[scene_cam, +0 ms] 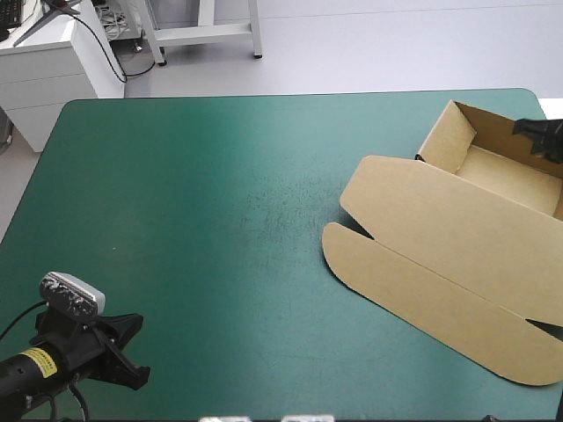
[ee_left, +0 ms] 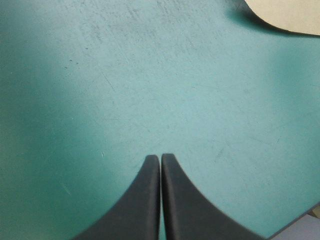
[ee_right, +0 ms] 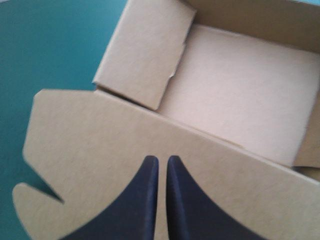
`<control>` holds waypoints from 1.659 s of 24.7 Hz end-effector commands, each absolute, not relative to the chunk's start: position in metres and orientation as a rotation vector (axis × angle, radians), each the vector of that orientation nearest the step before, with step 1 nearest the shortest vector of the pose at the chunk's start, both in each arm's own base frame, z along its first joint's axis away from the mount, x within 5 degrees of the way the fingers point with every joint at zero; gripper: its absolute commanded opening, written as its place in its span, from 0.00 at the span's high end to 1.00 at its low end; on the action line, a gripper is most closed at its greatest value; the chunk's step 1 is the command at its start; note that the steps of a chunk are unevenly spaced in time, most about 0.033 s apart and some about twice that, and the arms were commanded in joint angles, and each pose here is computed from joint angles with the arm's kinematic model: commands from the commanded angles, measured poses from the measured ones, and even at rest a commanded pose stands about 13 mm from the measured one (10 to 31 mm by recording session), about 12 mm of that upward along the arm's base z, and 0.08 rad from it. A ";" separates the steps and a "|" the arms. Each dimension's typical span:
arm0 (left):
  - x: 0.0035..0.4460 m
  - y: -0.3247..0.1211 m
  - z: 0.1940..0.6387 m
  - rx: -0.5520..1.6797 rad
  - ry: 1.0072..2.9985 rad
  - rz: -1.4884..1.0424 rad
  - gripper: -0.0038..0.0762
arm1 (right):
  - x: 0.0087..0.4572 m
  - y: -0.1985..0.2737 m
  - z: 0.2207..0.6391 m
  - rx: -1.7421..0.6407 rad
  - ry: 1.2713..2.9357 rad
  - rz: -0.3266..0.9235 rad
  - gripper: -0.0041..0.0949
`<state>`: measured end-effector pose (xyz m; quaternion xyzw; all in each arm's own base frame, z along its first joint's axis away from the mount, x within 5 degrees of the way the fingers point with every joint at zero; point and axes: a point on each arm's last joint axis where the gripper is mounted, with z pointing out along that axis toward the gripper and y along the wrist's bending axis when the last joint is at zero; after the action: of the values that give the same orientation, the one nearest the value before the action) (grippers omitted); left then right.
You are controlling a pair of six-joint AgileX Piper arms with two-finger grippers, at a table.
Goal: Fold the box
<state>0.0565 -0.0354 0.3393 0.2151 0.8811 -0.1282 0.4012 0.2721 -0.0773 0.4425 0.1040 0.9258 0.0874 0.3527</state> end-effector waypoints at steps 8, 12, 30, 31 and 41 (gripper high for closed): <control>0.056 -0.035 0.361 0.431 2.020 -0.379 0.96 | 0.192 0.012 0.423 -0.198 2.208 0.267 0.96; 0.044 -0.031 0.363 0.433 1.972 -0.370 0.96 | 0.167 0.018 0.402 -0.235 2.133 0.238 0.96; 0.006 -0.018 0.312 0.441 1.841 -0.353 0.96 | 0.051 0.018 0.313 -0.185 1.799 0.113 0.96; 0.006 -0.019 0.309 0.440 1.843 -0.353 0.96 | 0.048 0.018 0.310 -0.187 1.792 0.107 0.96; 0.004 -0.017 0.295 0.421 1.802 -0.356 0.96 | 0.011 0.016 0.291 -0.122 1.648 0.080 0.96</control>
<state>0.0024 -0.0164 0.2817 0.1920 0.7965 -0.1390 0.5563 0.0161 0.0183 0.2791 -0.0741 0.7660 0.0410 0.6372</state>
